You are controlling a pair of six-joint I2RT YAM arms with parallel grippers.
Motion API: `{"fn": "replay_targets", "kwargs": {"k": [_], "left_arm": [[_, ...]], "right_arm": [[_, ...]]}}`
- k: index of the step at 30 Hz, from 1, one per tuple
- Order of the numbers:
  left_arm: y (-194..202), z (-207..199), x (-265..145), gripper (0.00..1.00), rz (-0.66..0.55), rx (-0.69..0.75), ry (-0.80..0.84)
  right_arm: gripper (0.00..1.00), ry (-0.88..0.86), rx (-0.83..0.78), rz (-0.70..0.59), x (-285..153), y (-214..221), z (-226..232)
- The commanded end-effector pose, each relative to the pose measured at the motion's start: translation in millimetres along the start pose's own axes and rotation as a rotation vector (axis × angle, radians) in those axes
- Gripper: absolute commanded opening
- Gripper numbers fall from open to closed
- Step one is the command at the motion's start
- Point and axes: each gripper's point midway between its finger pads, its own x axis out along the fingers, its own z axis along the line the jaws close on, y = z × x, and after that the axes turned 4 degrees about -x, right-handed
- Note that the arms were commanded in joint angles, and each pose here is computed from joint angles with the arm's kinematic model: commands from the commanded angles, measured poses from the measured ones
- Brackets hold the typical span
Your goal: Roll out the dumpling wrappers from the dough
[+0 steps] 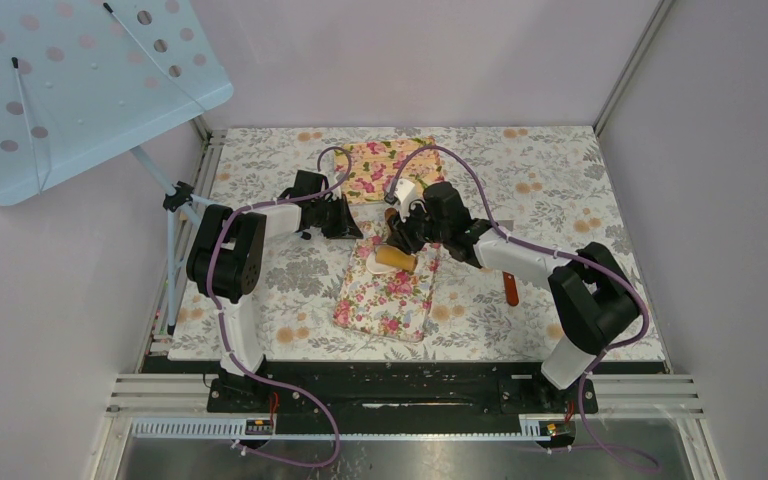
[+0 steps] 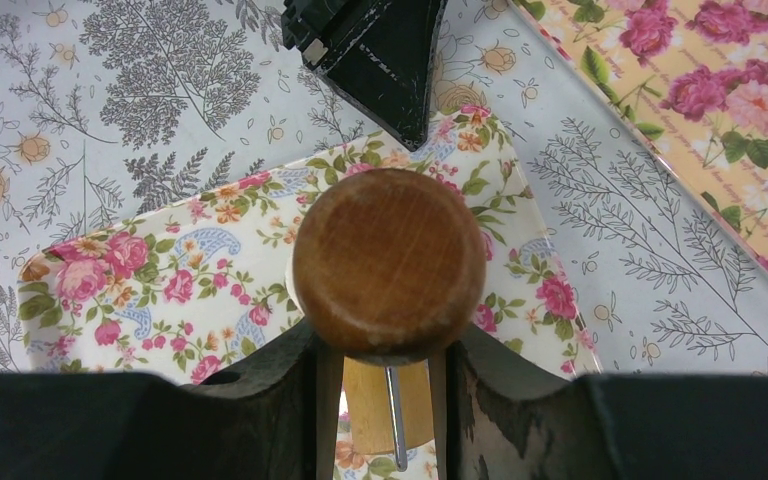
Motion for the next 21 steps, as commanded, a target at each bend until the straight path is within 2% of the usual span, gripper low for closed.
{"fn": "replay_targets", "kwargs": {"k": [1,14,21], "left_arm": [[25.4,11.4,5.2,0.0,0.093,-0.046,-0.019],[25.3,11.6,5.4,0.0,0.092,-0.046,-0.021],[24.3,11.4,5.4,0.0,0.089,-0.044,-0.02]], "right_arm": [[0.0,-0.131,0.177,0.448,-15.5,139.1,48.6],[0.0,-0.21,0.233,0.383,-24.8,124.7,68.6],[0.0,-0.176,0.125,0.299,-28.8,104.9,63.9]]}}
